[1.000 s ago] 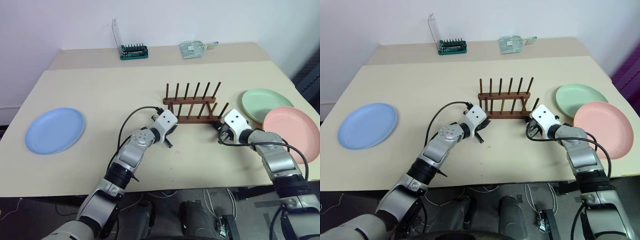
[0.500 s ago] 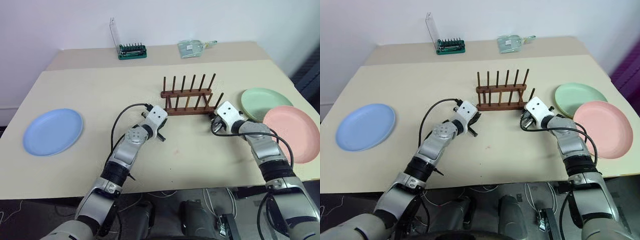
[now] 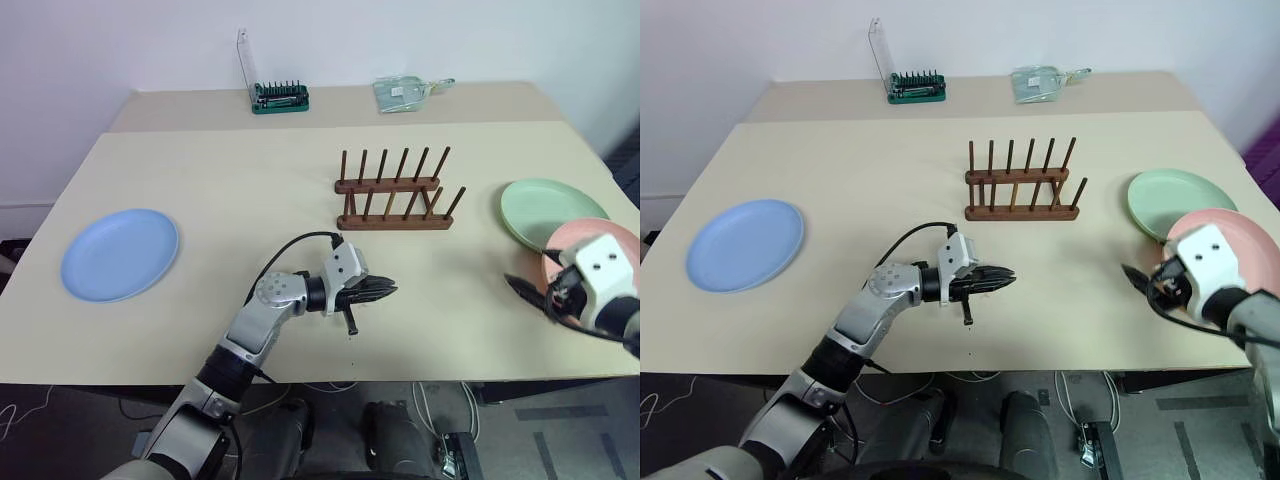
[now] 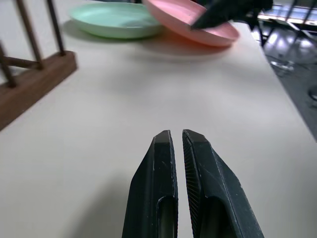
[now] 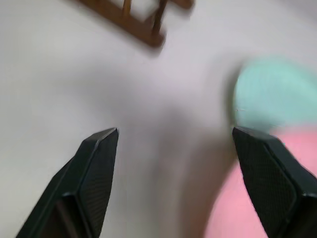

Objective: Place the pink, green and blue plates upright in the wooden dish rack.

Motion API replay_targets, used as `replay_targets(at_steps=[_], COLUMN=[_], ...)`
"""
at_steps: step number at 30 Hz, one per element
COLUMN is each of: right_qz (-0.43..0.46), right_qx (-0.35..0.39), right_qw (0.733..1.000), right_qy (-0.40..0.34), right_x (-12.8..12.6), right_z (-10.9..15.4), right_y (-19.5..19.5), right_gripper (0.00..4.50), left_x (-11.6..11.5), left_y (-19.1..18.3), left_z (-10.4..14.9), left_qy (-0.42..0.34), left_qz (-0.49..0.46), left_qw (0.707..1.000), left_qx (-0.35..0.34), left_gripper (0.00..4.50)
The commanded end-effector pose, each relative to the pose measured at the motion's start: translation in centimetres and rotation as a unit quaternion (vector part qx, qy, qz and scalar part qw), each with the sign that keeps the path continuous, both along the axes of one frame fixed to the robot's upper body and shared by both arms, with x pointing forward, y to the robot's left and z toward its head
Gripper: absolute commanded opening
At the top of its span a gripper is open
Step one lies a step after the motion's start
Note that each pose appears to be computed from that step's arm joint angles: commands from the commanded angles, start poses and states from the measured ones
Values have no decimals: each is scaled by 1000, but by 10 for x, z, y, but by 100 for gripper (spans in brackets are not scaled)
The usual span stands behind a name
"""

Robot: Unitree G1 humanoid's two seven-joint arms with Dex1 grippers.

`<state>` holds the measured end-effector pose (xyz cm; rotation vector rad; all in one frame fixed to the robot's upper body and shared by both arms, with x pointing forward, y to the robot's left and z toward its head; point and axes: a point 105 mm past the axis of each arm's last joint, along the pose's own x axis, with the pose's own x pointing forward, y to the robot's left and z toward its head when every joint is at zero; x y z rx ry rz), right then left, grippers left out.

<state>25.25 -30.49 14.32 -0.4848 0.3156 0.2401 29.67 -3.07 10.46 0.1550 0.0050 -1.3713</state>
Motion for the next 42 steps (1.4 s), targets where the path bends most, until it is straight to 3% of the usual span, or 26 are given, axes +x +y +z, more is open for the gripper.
replay_targets(at_steps=[1,7,8,10,16,21,27,30,32,37,42], right_qz=[-28,-91,-93,-97,-88,-70,-29,88,151,275,295], right_qx=[-37,-73,-74,-74,-116,-170,-200,-30,56,241,394], right_qw=[998,993,993,992,989,982,969,971,958,905,854], right_qy=[-41,-25,-20,-14,-13,-36,-139,-222,-235,-218,-165], right_x=[-1,13,16,20,37,39,48,56,56,66,95], right_z=[20,-1,-5,-10,-13,3,67,119,137,164,172], right_y=[-5,-23,-23,-24,-20,-17,-4,54,81,129,127], right_gripper=[370,370,348,295,6,6,6,6,6,6,6], left_x=[-1,0,1,1,2,-2,0,11,17,33,36], left_y=[-5,-5,-4,-1,13,15,17,20,23,42,67], left_z=[12,12,12,12,10,7,8,18,24,56,86], left_qy=[-19,-22,-21,-21,-15,-9,-6,-18,-23,-41,-49], left_qz=[-15,-10,-5,1,34,39,45,69,83,129,159], left_qw=[1000,999,1000,1000,999,999,999,997,995,985,975], left_qx=[-18,-22,-22,-21,-23,-25,-29,-44,-54,-105,-144], left_gripper=[33,33,33,33,33,33,33,33,33,33,33])
